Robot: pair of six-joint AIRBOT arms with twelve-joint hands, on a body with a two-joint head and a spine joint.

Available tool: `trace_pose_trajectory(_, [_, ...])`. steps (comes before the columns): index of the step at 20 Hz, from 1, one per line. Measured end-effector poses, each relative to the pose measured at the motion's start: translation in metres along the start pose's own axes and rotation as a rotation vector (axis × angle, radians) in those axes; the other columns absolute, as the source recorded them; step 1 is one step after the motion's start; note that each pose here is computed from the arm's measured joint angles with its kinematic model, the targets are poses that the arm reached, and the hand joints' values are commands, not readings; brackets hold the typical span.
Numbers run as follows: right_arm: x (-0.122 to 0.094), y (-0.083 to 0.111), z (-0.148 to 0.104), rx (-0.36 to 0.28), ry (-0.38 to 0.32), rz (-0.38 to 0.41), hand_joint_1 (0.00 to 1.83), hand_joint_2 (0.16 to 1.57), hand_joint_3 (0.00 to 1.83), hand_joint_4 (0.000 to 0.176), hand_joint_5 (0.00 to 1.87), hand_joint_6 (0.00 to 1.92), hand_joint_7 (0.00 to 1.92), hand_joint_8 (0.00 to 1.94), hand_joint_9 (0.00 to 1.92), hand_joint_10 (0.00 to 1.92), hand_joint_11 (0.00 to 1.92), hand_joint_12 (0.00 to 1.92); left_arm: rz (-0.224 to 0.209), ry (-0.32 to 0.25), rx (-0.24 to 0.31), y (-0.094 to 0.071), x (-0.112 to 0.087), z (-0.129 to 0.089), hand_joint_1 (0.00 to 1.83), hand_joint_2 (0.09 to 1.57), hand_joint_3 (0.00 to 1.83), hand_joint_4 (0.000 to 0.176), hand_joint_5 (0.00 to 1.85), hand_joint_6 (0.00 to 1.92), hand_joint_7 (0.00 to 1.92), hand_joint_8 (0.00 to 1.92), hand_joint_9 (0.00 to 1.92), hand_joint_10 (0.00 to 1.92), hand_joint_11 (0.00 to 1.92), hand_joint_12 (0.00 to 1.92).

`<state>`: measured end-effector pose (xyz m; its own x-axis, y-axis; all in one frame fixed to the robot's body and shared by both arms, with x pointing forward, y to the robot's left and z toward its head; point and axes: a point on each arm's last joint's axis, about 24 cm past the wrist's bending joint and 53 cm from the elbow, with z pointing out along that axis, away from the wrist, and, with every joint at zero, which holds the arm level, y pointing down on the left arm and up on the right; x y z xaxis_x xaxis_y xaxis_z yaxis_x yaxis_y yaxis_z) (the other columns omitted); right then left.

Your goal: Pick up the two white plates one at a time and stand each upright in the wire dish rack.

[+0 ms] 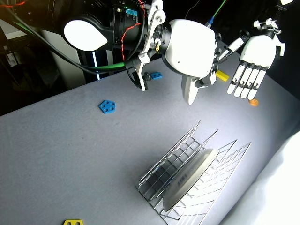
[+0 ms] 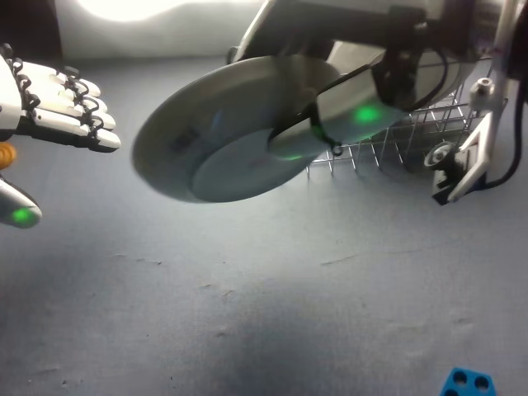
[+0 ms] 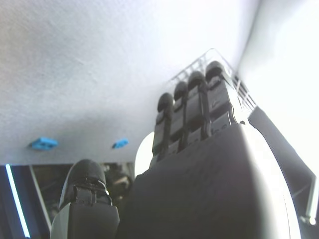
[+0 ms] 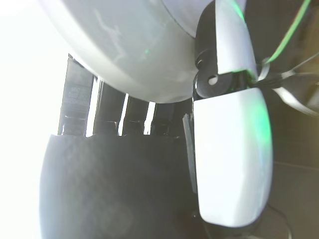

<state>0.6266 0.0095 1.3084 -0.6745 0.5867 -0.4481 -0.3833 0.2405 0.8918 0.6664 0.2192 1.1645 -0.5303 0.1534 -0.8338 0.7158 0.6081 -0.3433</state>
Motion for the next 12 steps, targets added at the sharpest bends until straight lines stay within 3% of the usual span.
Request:
trace_pose_trajectory(4, [-0.025,-0.005,-0.003,0.012,-0.053,0.067,1.24,1.08,0.00,0.021,1.04,0.93,1.08,0.78,1.26,0.01,0.77,0.87,0.000,0.000,0.003,0.000,0.000,0.002,0.00,1.13,0.00,0.000,0.12,0.01,0.08,0.00,0.05,0.00,0.00,0.00])
trace_pose_trajectory(12, [-0.066,-0.004,-0.010,0.003,-0.138,0.068,1.22,1.10,0.00,0.021,0.99,1.01,1.04,0.86,1.24,0.01,0.74,0.95,-0.015,0.002,-0.002,0.004,0.002,0.002,0.00,1.13,0.00,0.000,0.13,0.00,0.09,0.00,0.06,0.00,0.02,0.01])
